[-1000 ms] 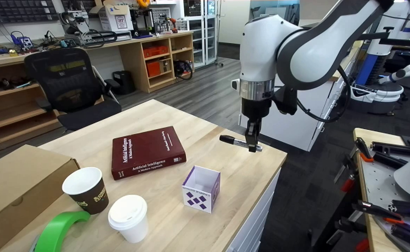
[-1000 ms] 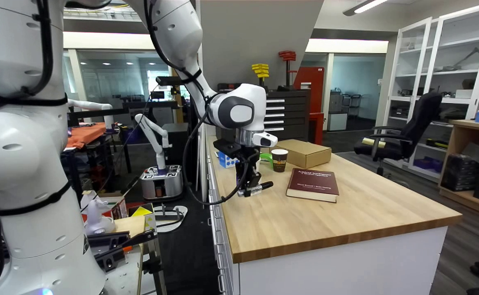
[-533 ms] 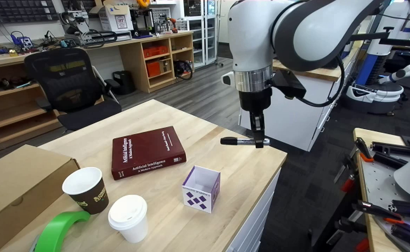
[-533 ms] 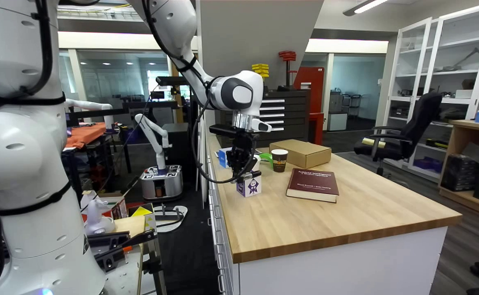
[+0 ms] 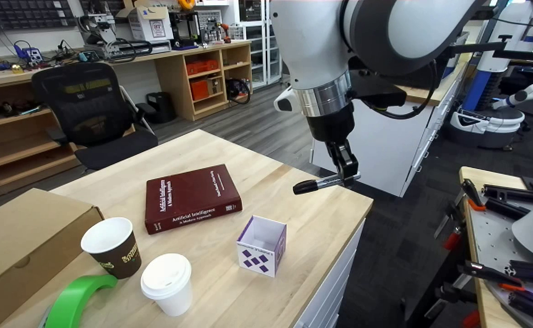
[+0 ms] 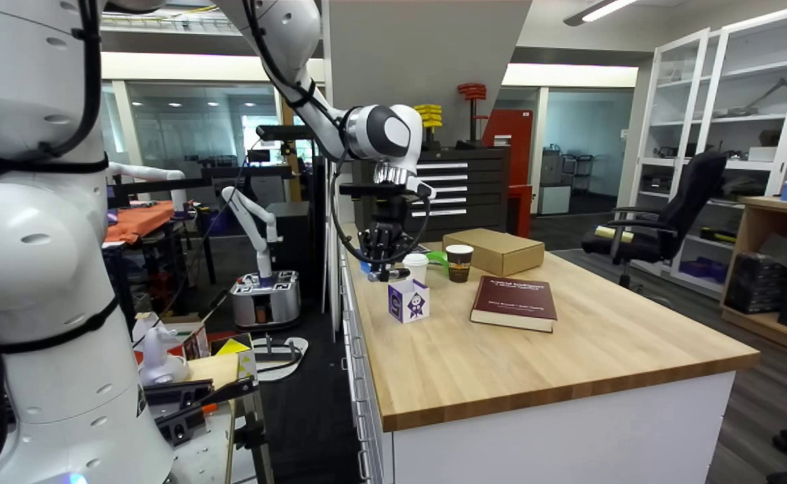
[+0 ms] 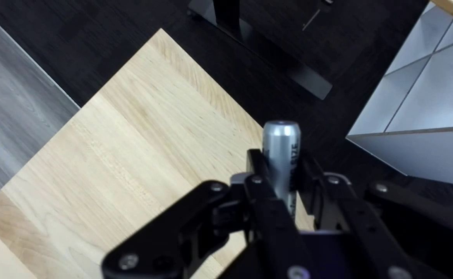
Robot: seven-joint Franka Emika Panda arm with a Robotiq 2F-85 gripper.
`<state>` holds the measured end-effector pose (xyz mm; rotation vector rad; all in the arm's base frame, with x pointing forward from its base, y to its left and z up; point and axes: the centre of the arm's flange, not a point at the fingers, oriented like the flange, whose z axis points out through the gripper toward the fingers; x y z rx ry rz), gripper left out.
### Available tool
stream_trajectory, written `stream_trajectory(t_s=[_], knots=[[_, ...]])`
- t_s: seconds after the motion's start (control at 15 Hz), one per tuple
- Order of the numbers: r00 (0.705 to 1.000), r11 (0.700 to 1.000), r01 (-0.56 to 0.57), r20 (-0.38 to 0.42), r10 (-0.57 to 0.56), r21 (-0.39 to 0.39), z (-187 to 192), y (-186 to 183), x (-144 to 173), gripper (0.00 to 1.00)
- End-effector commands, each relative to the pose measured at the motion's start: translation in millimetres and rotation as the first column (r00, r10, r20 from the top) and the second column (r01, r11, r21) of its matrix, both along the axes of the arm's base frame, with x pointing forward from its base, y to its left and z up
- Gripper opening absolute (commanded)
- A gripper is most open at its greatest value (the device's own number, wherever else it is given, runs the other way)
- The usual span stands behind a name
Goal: Put the black marker inside the white and purple box
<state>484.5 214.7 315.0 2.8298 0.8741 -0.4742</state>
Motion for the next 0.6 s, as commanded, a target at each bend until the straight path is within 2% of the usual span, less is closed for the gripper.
stream_trajectory(t_s=[0.0,0.53], knots=[[0.995,0.993,-0.098,-0.04,0.096,-0.068,7,26,15,0.06],[0.977,0.961,-0.208,-0.093,0.193,-0.183,-10,67,43,0.06]])
